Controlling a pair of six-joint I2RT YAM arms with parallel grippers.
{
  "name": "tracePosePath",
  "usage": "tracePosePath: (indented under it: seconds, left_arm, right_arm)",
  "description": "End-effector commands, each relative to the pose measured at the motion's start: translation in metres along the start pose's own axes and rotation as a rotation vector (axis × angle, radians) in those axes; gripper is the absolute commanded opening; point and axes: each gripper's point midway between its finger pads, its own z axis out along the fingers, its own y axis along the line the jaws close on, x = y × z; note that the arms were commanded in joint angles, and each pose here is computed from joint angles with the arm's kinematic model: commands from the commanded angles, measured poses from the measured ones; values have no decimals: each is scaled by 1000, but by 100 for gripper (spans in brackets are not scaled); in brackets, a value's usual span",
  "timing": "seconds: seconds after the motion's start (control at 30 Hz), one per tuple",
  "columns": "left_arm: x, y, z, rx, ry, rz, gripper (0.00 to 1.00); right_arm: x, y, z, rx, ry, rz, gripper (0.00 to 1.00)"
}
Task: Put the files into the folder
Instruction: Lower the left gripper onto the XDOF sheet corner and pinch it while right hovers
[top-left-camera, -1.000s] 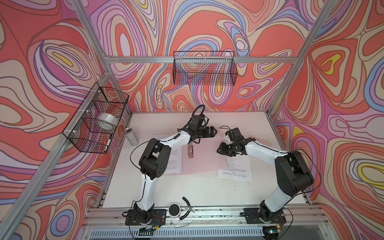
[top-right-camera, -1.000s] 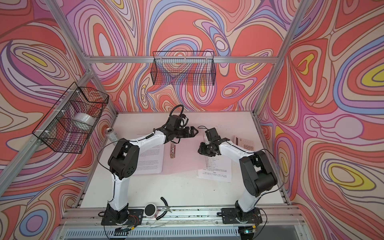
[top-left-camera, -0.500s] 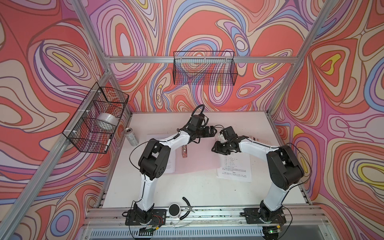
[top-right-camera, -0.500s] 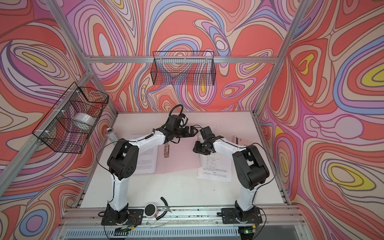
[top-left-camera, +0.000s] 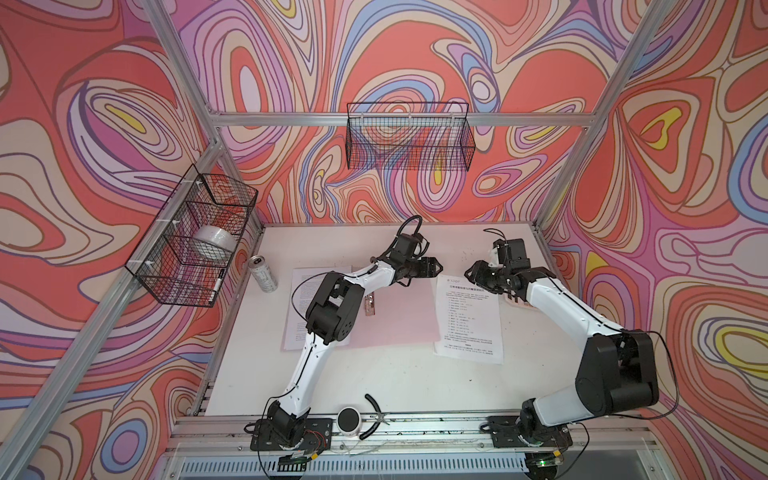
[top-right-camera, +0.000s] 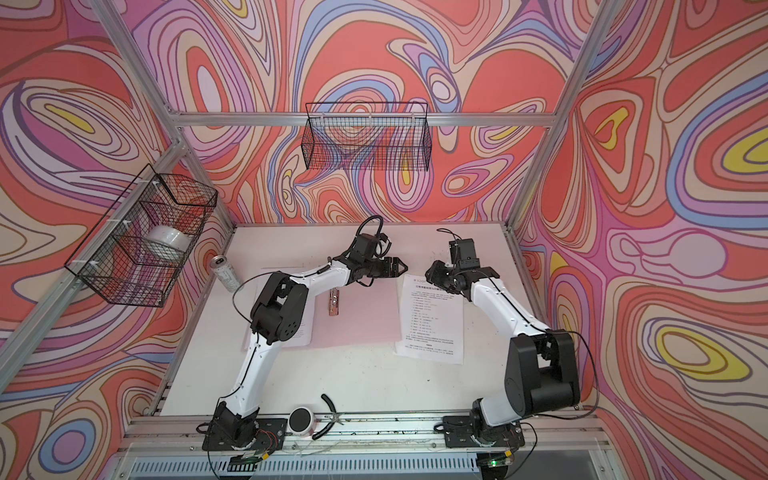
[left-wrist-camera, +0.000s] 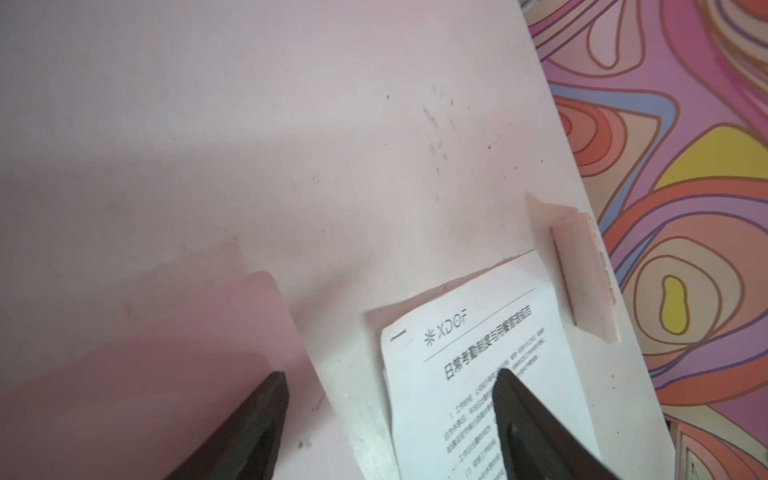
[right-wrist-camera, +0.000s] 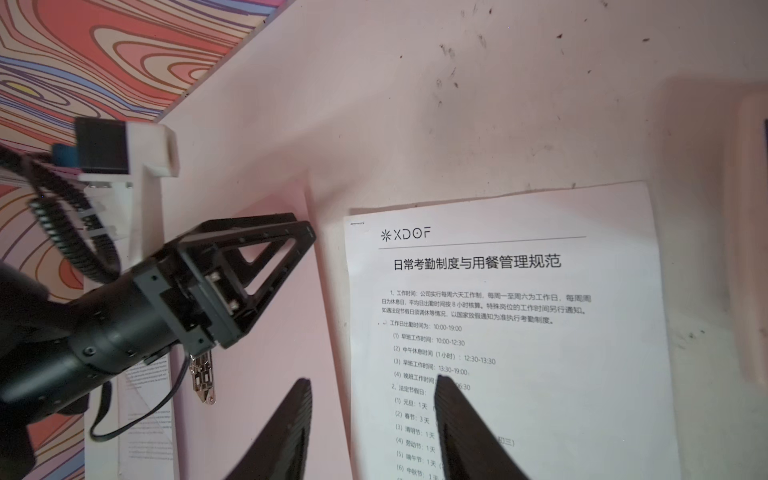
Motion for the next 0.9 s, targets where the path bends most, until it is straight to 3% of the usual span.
tracePosePath:
  seconds: [0.0,0.3,0.43,0.6,0.67,0.87]
  left_arm:
    - [-7,-15,4,60,-16,21,73]
    - [7,-2,27,85,8,-26,62]
    - [12,-2,35,106,24,-48,51]
    - [23,-5,43,116,53,-54,46]
    - [26,-5,45,118,63,-58,38]
    - [32,-4,44,109,84,-64,33]
  right_arm:
    - [6,3,-7,-19,11,-5,50]
    - [10,4,-7,-36,18,1,47]
    - [11,4,-8,-37,21,-2,47]
    - [12,4,-8,-38,20,-4,46]
    - [13,3,-6,-42,26,-2,46]
    - [17,3,0,-53,45,5,46]
